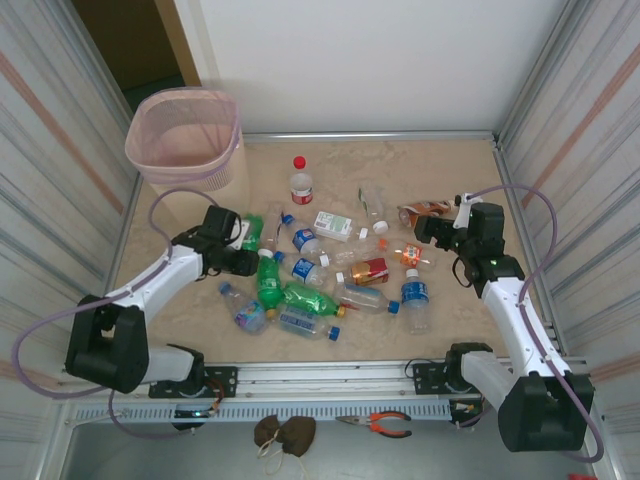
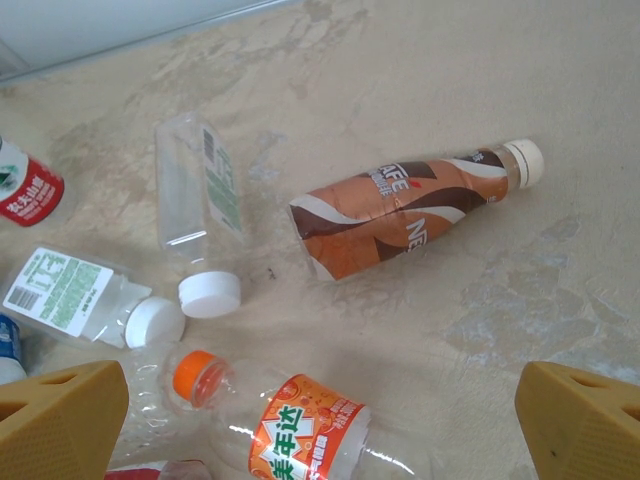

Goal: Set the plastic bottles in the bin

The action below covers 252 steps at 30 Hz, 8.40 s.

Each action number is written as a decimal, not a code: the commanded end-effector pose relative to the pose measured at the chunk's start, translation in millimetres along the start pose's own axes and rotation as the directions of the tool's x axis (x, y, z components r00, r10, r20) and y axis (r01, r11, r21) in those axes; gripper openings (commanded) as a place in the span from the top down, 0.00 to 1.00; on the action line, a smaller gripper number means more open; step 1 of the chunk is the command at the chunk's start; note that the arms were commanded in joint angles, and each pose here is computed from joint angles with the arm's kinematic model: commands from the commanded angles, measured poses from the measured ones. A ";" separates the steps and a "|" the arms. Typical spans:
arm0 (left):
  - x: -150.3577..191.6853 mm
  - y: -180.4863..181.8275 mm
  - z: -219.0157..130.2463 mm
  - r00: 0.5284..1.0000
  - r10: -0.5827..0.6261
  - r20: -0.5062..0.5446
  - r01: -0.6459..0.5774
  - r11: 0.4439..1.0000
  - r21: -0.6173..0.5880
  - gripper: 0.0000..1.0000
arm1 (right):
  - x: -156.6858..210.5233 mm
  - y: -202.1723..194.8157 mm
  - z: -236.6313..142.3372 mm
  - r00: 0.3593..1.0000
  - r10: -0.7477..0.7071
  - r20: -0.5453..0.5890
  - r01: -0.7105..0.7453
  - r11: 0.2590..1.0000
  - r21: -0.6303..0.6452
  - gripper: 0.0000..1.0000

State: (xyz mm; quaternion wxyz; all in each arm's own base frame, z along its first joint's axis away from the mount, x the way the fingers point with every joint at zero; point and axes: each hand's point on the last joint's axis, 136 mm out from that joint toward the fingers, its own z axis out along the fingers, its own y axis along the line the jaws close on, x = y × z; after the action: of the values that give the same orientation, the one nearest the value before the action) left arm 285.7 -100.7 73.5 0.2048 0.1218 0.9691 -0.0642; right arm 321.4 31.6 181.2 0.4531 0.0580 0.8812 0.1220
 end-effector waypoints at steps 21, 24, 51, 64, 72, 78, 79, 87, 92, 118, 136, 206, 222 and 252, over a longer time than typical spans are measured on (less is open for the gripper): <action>2.3 3.3 22.1 0.989 0.003 -0.146 -0.008 1.000 -0.030 0.55 | -12.9 0.9 -8.9 0.999 0.015 0.040 -0.015 1.000 0.013 0.02; 4.3 3.1 21.8 0.986 -0.002 -0.165 -0.003 1.000 -0.031 0.54 | -12.7 1.1 -9.1 0.999 0.014 0.040 -0.015 1.000 0.012 0.02; 12.2 2.7 15.0 0.976 -0.015 -0.218 0.008 0.999 -0.033 0.70 | -15.9 1.0 -17.9 0.997 0.012 0.071 -0.013 1.000 0.017 0.02; 3.3 -9.0 -81.1 0.999 -0.034 -0.022 0.035 0.999 0.013 0.75 | -23.0 4.4 -26.6 0.995 0.011 0.098 -0.012 1.000 0.008 0.01; -45.9 -23.3 -172.5 0.977 -0.008 0.214 -0.009 0.997 0.080 0.82 | -30.1 5.1 -28.5 0.993 0.010 0.114 -0.011 1.000 0.006 0.01; -90.8 -22.9 -229.5 0.937 0.013 0.349 -0.044 0.996 0.081 0.81 | -34.4 4.5 -32.7 0.991 0.009 0.131 -0.010 1.000 0.011 0.01; -98.4 -20.5 -235.1 0.932 0.011 0.363 -0.043 0.996 0.080 0.82 | -34.7 4.6 -33.2 0.991 0.007 0.134 -0.009 1.000 0.009 0.01; -151.5 21.2 -234.5 0.943 0.015 0.332 -0.024 0.999 0.024 0.84 | -35.8 2.6 -32.5 0.992 0.015 0.129 -0.017 1.000 0.010 0.00; -186.5 53.3 -219.0 0.958 0.004 0.287 0.002 1.000 -0.021 0.84 | -34.9 1.1 -32.3 0.992 0.017 0.126 -0.019 1.000 0.014 0.00; -194.1 126.0 -66.2 0.991 -0.100 -0.087 0.098 0.995 -0.029 0.85 | -28.3 -9.6 -26.1 0.993 0.035 0.112 -0.040 0.999 0.037 0.00; -218.0 125.7 -111.3 0.990 -0.121 0.071 0.125 0.991 -0.045 0.86 | -27.8 -12.6 -23.9 0.993 0.052 0.108 -0.056 0.998 0.033 0.00; -159.9 90.9 4.5 0.953 -0.292 -0.079 0.300 0.944 0.140 0.64 | -13.6 -15.3 -6.9 0.995 0.073 0.063 -0.075 0.997 0.022 0.00; -203.5 85.5 -71.2 0.956 -0.251 0.154 0.227 0.961 0.158 0.31 | -27.1 6.7 -18.3 0.997 0.032 0.076 -0.030 0.999 -0.031 0.01; -166.9 32.5 -279.6 0.811 -0.121 0.573 0.006 0.980 0.199 0.27 | -73.6 287.7 128.9 0.832 -0.388 0.396 0.554 0.591 -0.586 0.18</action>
State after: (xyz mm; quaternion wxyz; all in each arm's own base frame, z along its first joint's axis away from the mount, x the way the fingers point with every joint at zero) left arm 348.4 -43.9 382.8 0.4620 0.0593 0.8688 -0.1679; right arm 453.8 292.6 224.6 0.5173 -0.3046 0.7436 0.2945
